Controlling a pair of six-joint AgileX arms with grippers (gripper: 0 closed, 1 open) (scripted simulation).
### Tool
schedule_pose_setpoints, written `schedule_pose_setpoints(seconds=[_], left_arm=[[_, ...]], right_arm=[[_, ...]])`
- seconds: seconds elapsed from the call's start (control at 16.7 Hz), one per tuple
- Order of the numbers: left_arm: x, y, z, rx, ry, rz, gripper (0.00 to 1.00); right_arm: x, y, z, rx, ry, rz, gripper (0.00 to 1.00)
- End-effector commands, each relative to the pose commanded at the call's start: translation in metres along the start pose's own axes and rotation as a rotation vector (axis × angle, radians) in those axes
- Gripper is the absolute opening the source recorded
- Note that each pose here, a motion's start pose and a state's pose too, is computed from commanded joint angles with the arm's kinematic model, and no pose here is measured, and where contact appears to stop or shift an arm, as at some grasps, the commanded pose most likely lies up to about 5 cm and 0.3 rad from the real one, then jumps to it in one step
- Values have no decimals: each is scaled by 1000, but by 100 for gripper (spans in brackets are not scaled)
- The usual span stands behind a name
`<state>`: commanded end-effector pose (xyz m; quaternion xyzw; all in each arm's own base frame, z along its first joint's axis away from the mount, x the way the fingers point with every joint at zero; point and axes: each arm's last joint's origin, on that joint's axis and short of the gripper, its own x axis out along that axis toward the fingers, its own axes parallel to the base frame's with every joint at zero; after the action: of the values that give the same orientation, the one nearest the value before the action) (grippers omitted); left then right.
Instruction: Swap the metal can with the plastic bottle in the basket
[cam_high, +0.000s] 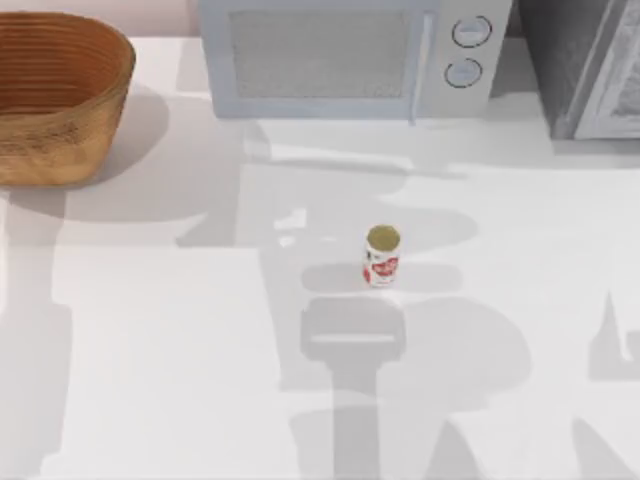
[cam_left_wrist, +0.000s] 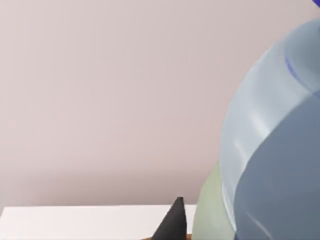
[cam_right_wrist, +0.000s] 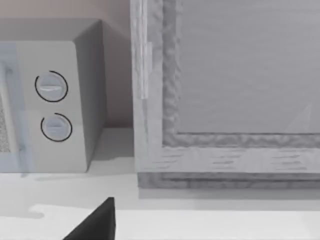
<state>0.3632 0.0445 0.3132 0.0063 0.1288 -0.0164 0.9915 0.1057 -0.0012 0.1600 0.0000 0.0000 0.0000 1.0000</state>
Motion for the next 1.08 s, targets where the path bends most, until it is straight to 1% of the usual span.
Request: schedule_pose_setpoints(seconds=[0.24,0.66,0.96,1.08], left_arm=[[3,2,-2,0,0,6,0],[54,0,-27,0,0,0,0],[58,0,-29,0,0,0,0],[58,0,-29,0,0,0,15]], right_arm=[[0,0,0,0,0,0,100],[0,0,0,0,0,0,100],[0,0,0,0,0,0,100],[0,0,0,0,0,0,100]])
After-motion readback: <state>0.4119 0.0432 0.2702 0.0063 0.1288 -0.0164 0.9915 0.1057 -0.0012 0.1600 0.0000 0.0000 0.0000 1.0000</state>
